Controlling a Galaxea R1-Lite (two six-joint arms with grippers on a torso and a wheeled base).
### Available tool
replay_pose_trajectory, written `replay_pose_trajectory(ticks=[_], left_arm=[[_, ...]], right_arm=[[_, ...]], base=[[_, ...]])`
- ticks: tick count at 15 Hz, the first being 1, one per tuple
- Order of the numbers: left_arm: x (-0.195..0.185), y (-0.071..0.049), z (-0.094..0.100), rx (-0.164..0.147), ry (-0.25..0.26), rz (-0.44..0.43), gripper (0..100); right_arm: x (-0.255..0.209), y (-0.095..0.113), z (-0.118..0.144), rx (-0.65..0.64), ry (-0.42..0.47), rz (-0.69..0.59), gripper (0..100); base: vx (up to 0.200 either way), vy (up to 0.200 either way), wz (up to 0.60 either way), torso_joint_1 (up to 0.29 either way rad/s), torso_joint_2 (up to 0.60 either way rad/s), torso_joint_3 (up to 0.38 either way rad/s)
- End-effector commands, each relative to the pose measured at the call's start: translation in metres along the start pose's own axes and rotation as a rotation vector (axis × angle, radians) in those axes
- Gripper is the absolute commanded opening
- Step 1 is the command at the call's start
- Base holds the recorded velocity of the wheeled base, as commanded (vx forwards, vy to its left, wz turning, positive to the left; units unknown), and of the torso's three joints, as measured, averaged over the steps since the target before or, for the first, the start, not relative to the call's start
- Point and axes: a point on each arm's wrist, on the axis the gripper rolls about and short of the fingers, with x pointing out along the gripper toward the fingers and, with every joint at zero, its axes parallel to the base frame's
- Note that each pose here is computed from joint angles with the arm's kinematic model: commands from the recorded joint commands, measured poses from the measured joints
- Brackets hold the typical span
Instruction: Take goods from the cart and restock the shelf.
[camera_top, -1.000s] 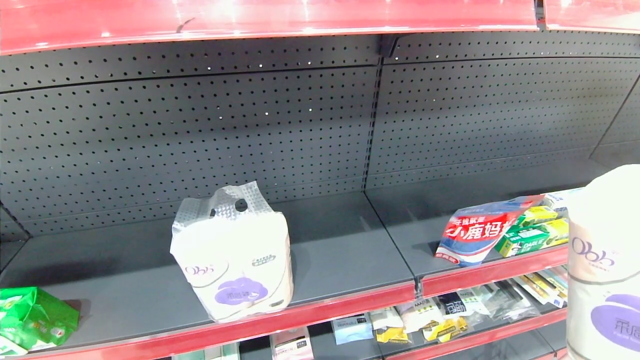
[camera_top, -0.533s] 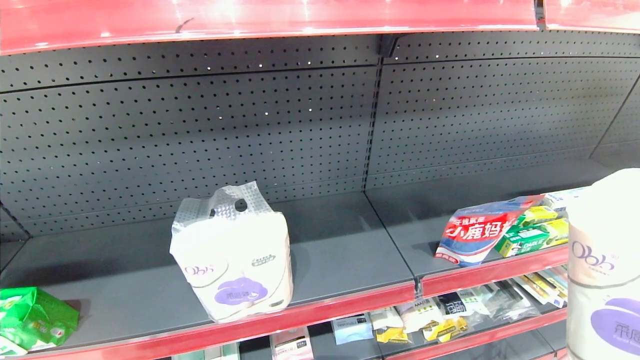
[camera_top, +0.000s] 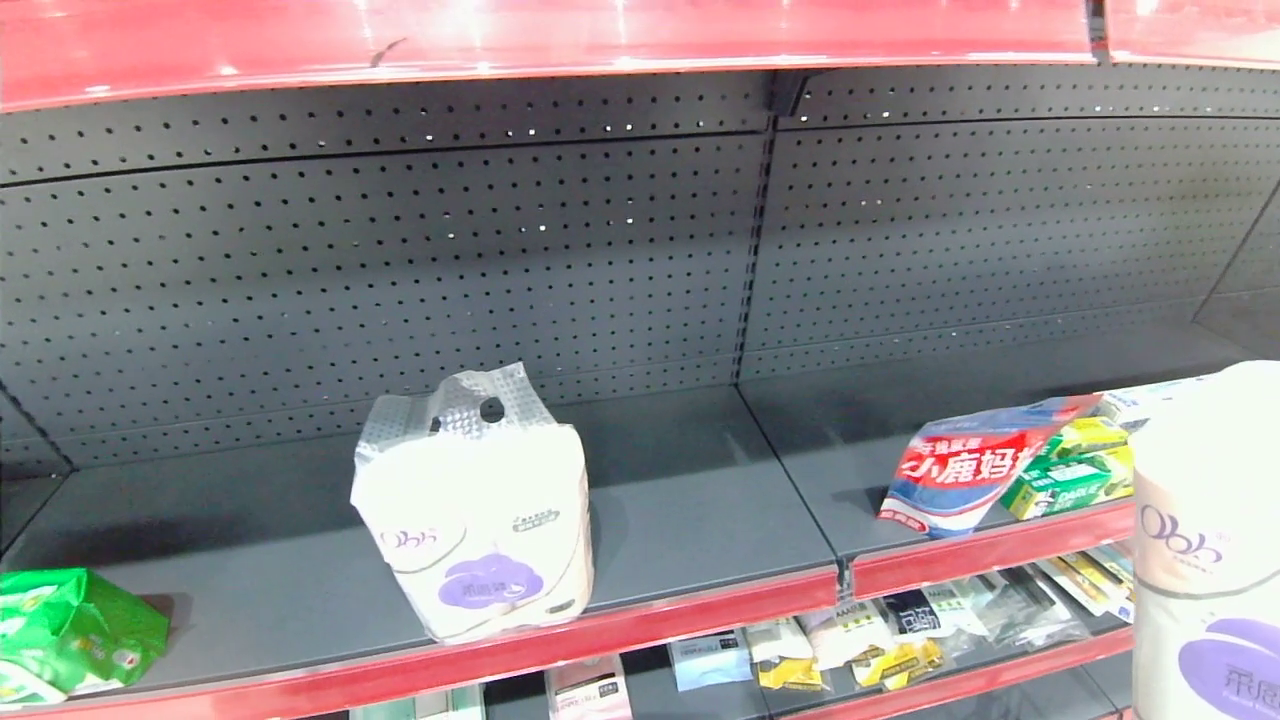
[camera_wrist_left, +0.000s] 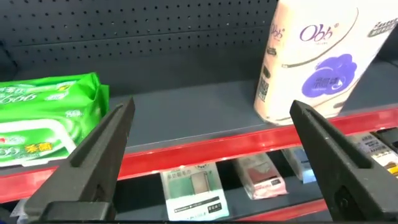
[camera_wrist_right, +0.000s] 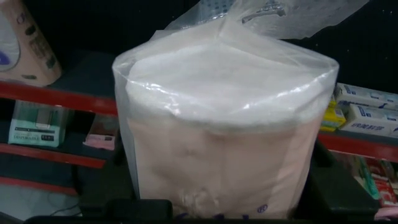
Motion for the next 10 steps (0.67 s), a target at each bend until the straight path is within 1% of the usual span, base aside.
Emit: replay_pose_trajectory(ticks=[1,5,6,8,10], left_arm=[[0.000,0.000,0.000,-0.002,-0.002,0.001,100],[0.000,0.000,0.000,-0.004,-0.002,0.002,100],[0.000,0.000,0.000,-0.001,-0.002,0.002,100],[0.000,0.000,0.000,0.001,0.000,0.002,100],[0.000,0.000,0.000,0.001,0.000,0.002,100]], right_arm=[[0.001,0.000,0.000,0.000,0.003,0.002,0],[0.002,0.000,0.000,0.005,0.009,0.005,0],[0.002,0.000,0.000,0.003,0.004,0.023,0],[0.005,0.001,0.003,0.001,0.000,0.071,0],[0.021,0.000,0.012,-0.002,-0.019,0.121,0]], base=[[0.000,0.000,0.60,0.002,0.00,0.007],[0.000,0.000,0.60,0.008,0.00,0.002],[0.000,0.000,0.60,0.002,0.00,-0.002],[0.000,0.000,0.00,0.000,0.00,0.000],[0.000,0.000,0.00,0.000,0.00,0.000]])
